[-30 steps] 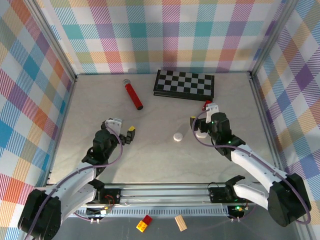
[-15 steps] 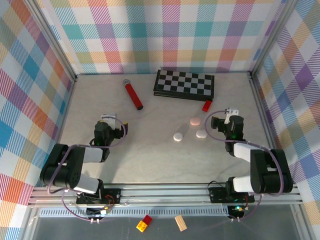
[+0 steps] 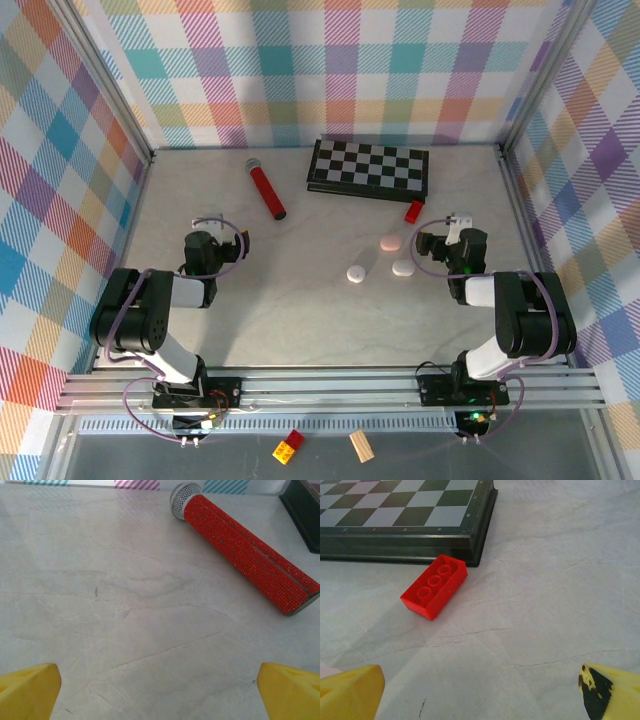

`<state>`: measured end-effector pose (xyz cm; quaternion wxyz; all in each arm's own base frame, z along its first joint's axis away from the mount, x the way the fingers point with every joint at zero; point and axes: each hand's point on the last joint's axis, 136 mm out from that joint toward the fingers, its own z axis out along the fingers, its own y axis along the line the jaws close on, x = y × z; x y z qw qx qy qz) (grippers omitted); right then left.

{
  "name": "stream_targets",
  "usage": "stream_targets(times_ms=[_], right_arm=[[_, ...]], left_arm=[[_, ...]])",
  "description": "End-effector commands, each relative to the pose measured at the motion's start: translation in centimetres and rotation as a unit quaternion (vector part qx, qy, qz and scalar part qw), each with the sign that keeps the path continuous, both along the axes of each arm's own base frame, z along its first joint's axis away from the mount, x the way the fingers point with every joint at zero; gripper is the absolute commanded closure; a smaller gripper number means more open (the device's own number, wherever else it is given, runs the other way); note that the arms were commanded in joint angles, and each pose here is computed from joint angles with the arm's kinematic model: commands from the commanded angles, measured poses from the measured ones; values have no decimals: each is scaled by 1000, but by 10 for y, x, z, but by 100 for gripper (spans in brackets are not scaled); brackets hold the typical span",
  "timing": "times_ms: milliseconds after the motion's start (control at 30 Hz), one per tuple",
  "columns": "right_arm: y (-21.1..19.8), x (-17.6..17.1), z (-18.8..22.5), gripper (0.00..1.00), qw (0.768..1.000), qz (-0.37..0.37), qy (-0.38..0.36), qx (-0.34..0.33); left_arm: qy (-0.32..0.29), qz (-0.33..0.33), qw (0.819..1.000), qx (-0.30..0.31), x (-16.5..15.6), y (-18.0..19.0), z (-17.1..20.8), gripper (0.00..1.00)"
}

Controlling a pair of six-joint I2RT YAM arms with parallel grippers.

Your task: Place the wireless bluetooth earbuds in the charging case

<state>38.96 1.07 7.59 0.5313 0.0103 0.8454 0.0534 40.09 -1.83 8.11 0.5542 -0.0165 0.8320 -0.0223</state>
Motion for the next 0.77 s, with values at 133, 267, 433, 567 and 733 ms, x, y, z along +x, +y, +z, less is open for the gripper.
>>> stream_targets(times_ms=[133, 267, 433, 567, 733], right_arm=[[3, 9, 17, 1, 1000, 10, -29, 6], [3, 9, 17, 1, 1000, 10, -29, 5], [4, 9, 17, 1, 1000, 10, -29, 5], [4, 9, 16, 1, 1000, 9, -29, 2], [4, 9, 16, 1, 1000, 9, -29, 2]], left_arm=[[3, 10, 1000, -5, 1, 4, 0, 0], [2, 9, 1000, -4, 1, 4, 0, 0], [2, 10, 1000, -4, 1, 4, 0, 0], [4, 9, 1000, -2, 1, 4, 0, 0], [3, 10, 1000, -2, 1, 4, 0, 0]])
